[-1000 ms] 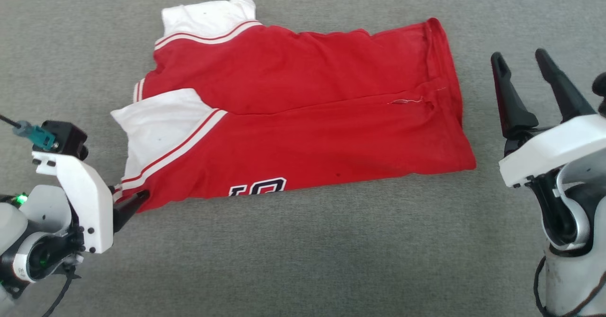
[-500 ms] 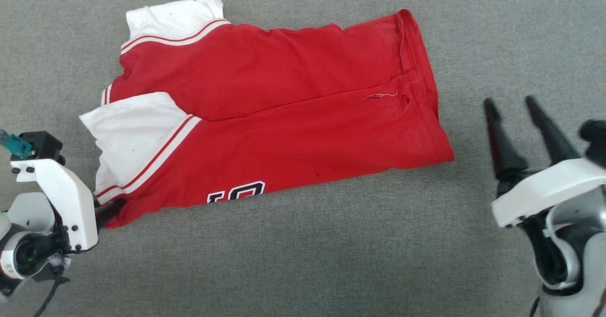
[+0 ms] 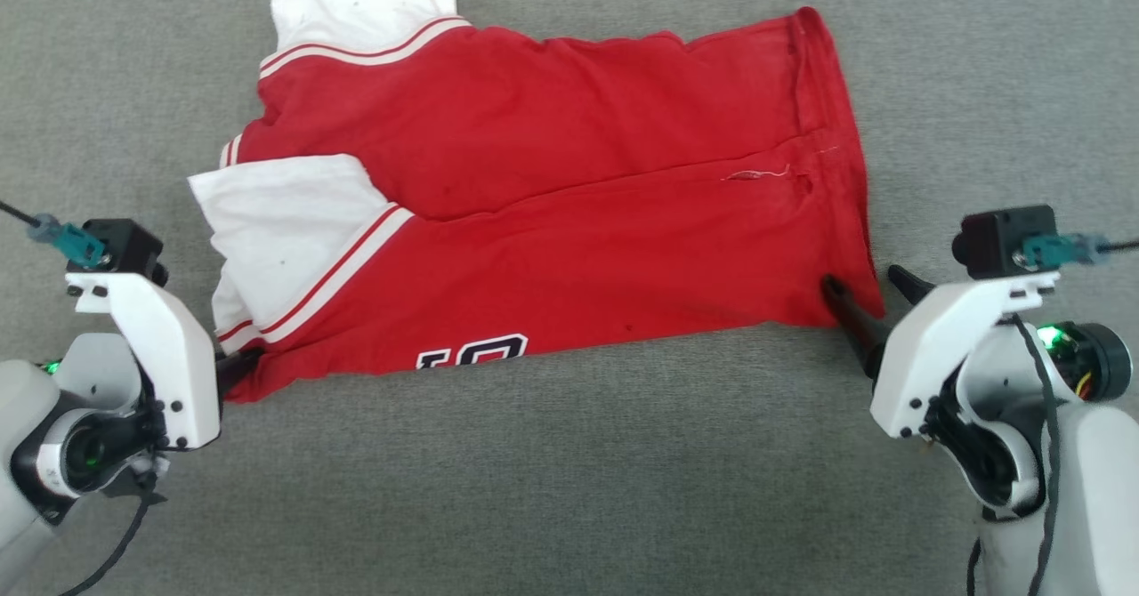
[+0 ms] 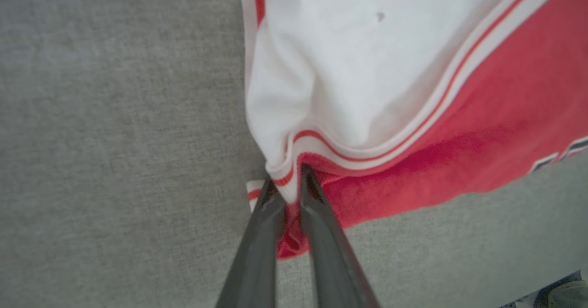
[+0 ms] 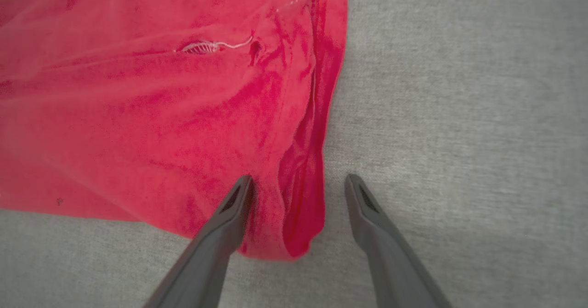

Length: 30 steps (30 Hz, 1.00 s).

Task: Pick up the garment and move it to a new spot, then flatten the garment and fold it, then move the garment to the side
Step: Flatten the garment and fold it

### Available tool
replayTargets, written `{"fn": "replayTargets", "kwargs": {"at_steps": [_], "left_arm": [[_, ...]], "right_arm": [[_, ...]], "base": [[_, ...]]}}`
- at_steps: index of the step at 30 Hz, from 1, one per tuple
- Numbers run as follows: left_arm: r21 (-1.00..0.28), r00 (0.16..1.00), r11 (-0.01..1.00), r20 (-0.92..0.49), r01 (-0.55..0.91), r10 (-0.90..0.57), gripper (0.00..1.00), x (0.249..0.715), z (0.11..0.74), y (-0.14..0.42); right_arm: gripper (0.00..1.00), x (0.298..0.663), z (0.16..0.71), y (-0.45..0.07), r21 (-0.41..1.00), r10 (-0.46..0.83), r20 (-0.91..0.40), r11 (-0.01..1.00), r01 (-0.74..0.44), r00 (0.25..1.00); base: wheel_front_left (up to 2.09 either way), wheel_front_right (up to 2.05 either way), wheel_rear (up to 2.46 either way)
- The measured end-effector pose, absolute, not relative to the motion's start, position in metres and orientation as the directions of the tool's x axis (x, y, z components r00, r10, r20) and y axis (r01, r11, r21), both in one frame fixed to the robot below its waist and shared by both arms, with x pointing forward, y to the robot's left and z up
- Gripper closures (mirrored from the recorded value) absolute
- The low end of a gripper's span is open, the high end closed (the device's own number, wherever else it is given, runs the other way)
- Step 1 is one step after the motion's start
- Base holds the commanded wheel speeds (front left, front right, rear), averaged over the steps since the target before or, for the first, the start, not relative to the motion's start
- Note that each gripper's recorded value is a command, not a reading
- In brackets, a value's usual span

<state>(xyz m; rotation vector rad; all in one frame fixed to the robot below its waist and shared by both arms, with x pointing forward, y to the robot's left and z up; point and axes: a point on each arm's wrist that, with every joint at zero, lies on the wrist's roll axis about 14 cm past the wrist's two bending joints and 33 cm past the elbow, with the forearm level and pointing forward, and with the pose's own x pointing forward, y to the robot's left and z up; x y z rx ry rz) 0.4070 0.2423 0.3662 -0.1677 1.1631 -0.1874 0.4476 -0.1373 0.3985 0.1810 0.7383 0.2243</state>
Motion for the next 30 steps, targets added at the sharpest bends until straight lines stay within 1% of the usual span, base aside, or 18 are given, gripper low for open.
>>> {"fn": "replayTargets", "kwargs": {"at_steps": [6, 9, 10, 12, 19, 22, 27, 30], "left_arm": [[-0.238, 0.398, 0.969, -0.885, 0.061, -0.242, 1.0, 0.408, 0.368, 0.241], [-0.244, 0.403, 0.968, -0.882, 0.057, -0.246, 1.0, 0.407, 0.367, 0.24], [-0.244, 0.407, 0.968, -0.88, 0.055, -0.245, 1.0, 0.407, 0.367, 0.241], [-0.243, 0.412, 0.969, -0.879, 0.049, -0.242, 1.0, 0.406, 0.368, 0.242], [-0.249, 0.432, 0.968, -0.869, 0.043, -0.243, 1.0, 0.404, 0.377, 0.245], [-0.244, 0.447, 0.969, -0.863, 0.042, -0.236, 1.0, 0.403, 0.386, 0.248], [-0.231, 0.476, 0.972, -0.85, 0.052, -0.228, 1.0, 0.398, 0.405, 0.251], [-0.223, 0.477, 0.973, -0.85, 0.057, -0.222, 1.0, 0.388, 0.413, 0.251]], "right_arm": [[0.0, 0.453, 0.377, -0.128, 0.212, 0.278, -0.741, 0.961, -0.18, 0.611], [0.0, 0.452, 0.368, -0.125, 0.191, 0.278, -0.792, 0.958, -0.212, 0.544], [1.0, 0.451, 0.367, -0.124, 0.186, 0.279, -0.804, 0.957, -0.223, 0.525], [1.0, 0.452, 0.367, -0.123, 0.179, 0.28, -0.817, 0.954, -0.239, 0.503], [1.0, 0.451, 0.381, -0.125, 0.175, 0.286, -0.823, 0.95, -0.259, 0.491], [1.0, 0.445, 0.389, -0.129, 0.174, 0.289, -0.825, 0.948, -0.267, 0.486], [1.0, 0.442, 0.41, -0.141, 0.164, 0.282, -0.812, 0.951, -0.263, 0.511], [1.0, 0.436, 0.418, -0.147, 0.157, 0.275, -0.815, 0.952, -0.262, 0.51]], "base": [[0.0, 0.0, 0.0], [0.0, 0.0, 0.0], [0.0, 0.0, 0.0], [0.0, 0.0, 0.0], [0.0, 0.0, 0.0], [0.0, 0.0, 0.0], [0.0, 0.0, 0.0], [0.0, 0.0, 0.0]]}}
